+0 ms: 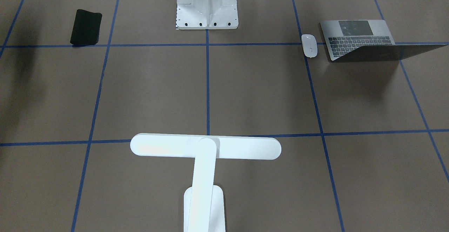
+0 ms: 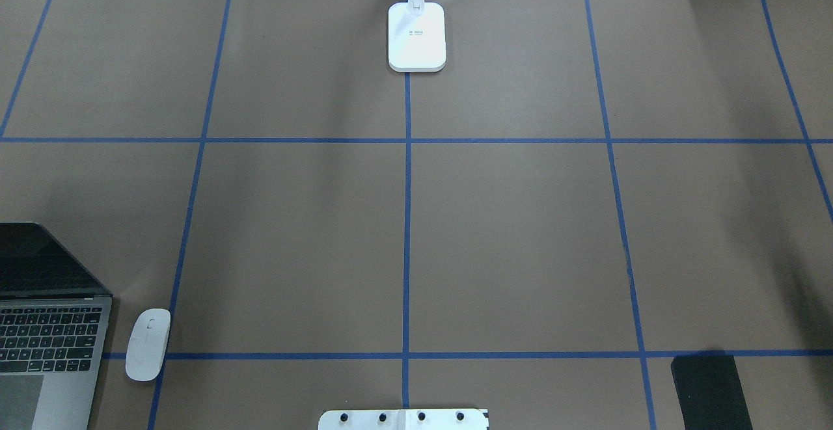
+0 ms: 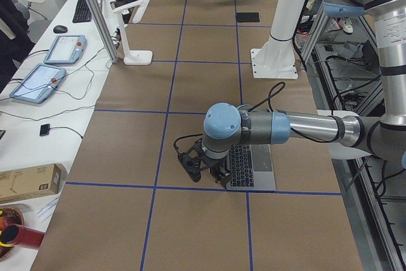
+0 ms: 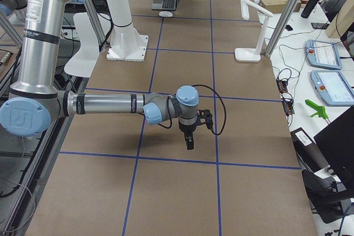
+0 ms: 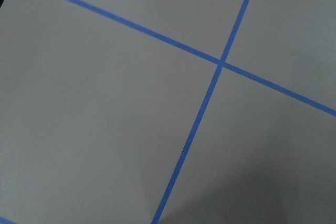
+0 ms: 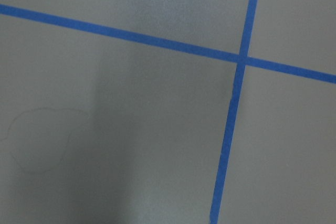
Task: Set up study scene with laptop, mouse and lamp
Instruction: 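Move the left gripper toward the silver laptop near the table edge, then lower the left gripper onto the laptop's hinge edge and grasp it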
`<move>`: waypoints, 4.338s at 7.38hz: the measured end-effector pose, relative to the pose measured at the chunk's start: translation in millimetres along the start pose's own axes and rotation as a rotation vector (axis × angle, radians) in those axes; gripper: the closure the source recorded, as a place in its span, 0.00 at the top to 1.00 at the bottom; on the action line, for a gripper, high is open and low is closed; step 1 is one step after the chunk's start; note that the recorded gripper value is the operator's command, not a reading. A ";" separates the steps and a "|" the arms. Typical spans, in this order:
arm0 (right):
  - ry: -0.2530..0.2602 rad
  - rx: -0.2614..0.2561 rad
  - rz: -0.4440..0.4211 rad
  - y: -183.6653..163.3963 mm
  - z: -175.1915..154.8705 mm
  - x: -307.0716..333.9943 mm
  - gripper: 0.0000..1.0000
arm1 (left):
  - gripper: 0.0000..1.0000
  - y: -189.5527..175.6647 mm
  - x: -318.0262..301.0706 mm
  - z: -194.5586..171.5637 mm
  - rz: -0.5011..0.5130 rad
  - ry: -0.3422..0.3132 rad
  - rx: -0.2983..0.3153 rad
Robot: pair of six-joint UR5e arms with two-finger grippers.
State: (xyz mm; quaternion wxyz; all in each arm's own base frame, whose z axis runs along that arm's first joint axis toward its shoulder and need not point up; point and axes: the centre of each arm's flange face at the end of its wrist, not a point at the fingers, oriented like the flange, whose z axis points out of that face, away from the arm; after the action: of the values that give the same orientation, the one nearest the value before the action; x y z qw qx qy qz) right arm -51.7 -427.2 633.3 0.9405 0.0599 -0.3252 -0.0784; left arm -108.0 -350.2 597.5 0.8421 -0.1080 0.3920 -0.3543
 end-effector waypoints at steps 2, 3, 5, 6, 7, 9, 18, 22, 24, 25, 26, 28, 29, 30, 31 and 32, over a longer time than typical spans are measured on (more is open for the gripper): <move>-0.015 0.002 -0.018 15.6 1.3 2.5 1.00 | 0.99 12.0 -9.8 3.0 -0.173 0.013 -0.023; -0.022 0.001 -0.021 21.3 2.6 3.8 1.00 | 0.99 14.0 -10.1 4.1 -0.241 0.020 -0.032; -0.039 -0.007 -0.022 30.6 4.1 5.0 1.00 | 0.99 13.5 -4.0 3.0 -0.371 0.038 -0.025; -0.047 -0.007 -0.023 35.0 4.0 5.1 1.00 | 0.99 13.3 1.1 3.5 -0.411 0.049 -0.018; -0.050 -0.007 -0.024 38.3 4.1 5.7 1.00 | 0.99 12.6 3.8 7.0 -0.433 0.048 -0.018; -0.054 -0.005 -0.026 46.4 5.1 7.9 1.00 | 0.99 1.8 4.8 18.7 -0.446 0.041 -0.023; -0.060 -0.008 -0.022 54.2 6.1 9.8 1.00 | 0.99 -6.0 47.0 33.5 -0.588 0.078 -0.018; -0.061 -0.011 -0.021 61.0 6.7 11.7 1.00 | 1.00 10.8 66.7 51.1 -0.712 0.074 -0.030; -0.070 -0.008 -0.025 69.1 7.2 13.2 1.00 | 1.00 15.8 61.7 63.1 -0.713 0.040 -0.018; -0.076 -0.005 -0.027 72.6 5.9 12.8 1.00 | 1.00 18.0 54.3 67.5 -0.718 0.025 -0.017; -0.081 -0.002 -0.027 76.5 2.4 11.1 1.00 | 1.00 20.3 45.6 71.2 -0.727 0.011 -0.016; -0.092 0.002 -0.026 87.3 -7.7 6.1 1.00 | 1.00 23.9 34.2 78.0 -0.737 -0.012 -0.018; -0.095 0.000 -0.024 93.1 -10.6 5.2 1.00 | 1.00 24.2 32.2 81.1 -0.740 -0.021 -0.017; -0.096 -0.002 -0.023 96.6 -11.5 5.1 1.00 | 1.00 23.9 31.1 83.5 -0.742 -0.029 -0.011; -0.097 -0.002 -0.024 98.4 -11.9 5.1 1.00 | 1.00 23.6 30.6 85.8 -0.741 -0.037 -0.004; -0.098 0.000 -0.026 99.4 -12.1 5.2 1.00 | 0.99 24.0 30.5 87.3 -0.740 -0.041 -0.002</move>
State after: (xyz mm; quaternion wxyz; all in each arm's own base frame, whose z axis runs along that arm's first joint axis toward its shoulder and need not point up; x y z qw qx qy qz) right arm -29.3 -329.9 643.2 0.9224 0.0600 -0.3700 -0.0936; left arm -18.0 -361.9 627.1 0.6646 -0.2502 0.3097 -0.6323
